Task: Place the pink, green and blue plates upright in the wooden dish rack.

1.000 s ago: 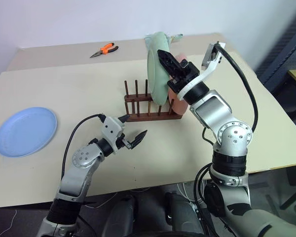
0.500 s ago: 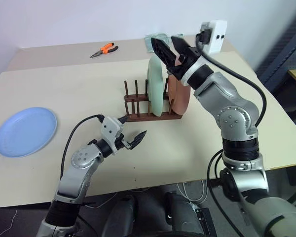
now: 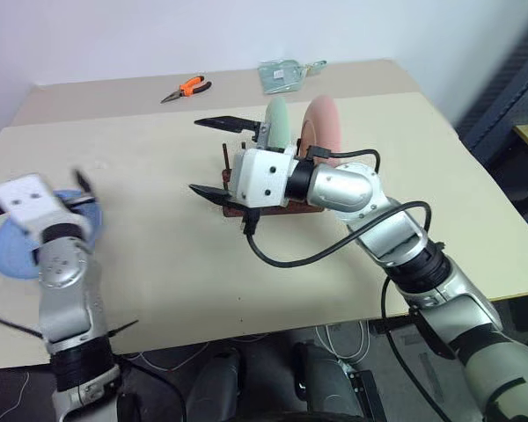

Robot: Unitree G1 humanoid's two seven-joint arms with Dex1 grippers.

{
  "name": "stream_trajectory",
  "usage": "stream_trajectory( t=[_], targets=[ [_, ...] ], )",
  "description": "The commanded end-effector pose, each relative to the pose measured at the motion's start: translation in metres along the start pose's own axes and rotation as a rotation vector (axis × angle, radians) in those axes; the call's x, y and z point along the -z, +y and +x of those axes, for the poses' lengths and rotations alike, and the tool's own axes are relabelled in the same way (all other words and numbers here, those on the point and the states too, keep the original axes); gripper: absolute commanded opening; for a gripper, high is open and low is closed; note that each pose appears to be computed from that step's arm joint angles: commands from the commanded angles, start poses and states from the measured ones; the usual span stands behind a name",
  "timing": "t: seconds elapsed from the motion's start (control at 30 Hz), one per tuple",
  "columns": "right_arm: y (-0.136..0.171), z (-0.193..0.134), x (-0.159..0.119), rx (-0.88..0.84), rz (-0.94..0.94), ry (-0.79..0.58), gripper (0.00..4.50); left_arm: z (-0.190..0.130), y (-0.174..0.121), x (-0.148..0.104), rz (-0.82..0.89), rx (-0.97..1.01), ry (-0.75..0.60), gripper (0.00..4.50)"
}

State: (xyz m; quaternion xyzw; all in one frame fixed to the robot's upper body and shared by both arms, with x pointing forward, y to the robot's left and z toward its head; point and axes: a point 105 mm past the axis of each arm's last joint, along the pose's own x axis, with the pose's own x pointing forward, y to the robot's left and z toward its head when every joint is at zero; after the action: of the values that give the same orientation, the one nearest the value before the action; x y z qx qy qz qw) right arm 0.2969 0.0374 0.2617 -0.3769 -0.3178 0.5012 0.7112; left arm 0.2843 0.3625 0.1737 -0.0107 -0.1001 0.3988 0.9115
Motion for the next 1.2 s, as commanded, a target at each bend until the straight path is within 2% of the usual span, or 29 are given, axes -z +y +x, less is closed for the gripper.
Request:
stream_trajectory(
  t=[0.03,0.17,0.27,0.37,0.43,0.5,0.6,0.63,0.7,0.8,0.87,0.93,1.07,1.2],
  targets=[
    [0.008,0.002,0.006,-0.008,-0.011,0.001,4.29,-0.006,0.044,0.004,-0.111,-0.265,0.082,4.50],
    [0.014,0.001,0.014,-0.023,-0.021,0.023,4.29,-0.014,0.059,0.019,-0.224,-0.376,0.187,4.50],
    [0.018,0.001,0.019,-0.024,-0.013,0.033,4.29,-0.024,0.055,0.050,-0.355,-0.369,0.354,4.50],
    [0.017,0.001,0.019,-0.002,0.007,0.032,4.50,-0.028,0.054,0.062,-0.473,-0.382,0.421,3.64],
    [0.017,0.001,0.020,0.010,0.023,0.036,4.50,-0.028,0.055,0.065,-0.511,-0.395,0.443,2.74],
    [0.017,0.000,0.023,0.013,0.032,0.046,4.50,-0.029,0.056,0.066,-0.529,-0.407,0.457,1.59],
    [0.014,-0.004,0.029,0.026,0.040,0.074,4.50,-0.026,0.053,0.065,-0.549,-0.385,0.457,0.20],
    [0.013,-0.005,0.030,0.029,0.040,0.080,4.50,-0.024,0.051,0.064,-0.552,-0.371,0.449,0.20],
    [0.010,-0.007,0.031,0.043,0.025,0.090,4.50,-0.013,0.035,0.038,-0.535,-0.243,0.336,0.20],
    [0.004,-0.008,0.030,0.062,-0.014,0.090,4.50,-0.004,-0.015,-0.026,-0.470,0.061,0.094,0.20],
    [0.002,-0.007,0.028,0.058,-0.037,0.079,4.50,-0.008,-0.049,-0.057,-0.426,0.233,-0.005,0.20],
    [0.001,-0.006,0.026,0.056,-0.050,0.070,4.50,-0.011,-0.065,-0.070,-0.404,0.313,-0.048,0.20],
    [-0.002,0.001,0.021,0.042,-0.144,0.045,4.50,-0.028,-0.120,-0.112,-0.452,0.516,-0.122,0.20],
    [-0.015,0.012,0.031,0.073,-0.264,0.103,4.50,-0.047,-0.149,-0.136,-0.480,0.637,-0.165,0.20]
  ],
)
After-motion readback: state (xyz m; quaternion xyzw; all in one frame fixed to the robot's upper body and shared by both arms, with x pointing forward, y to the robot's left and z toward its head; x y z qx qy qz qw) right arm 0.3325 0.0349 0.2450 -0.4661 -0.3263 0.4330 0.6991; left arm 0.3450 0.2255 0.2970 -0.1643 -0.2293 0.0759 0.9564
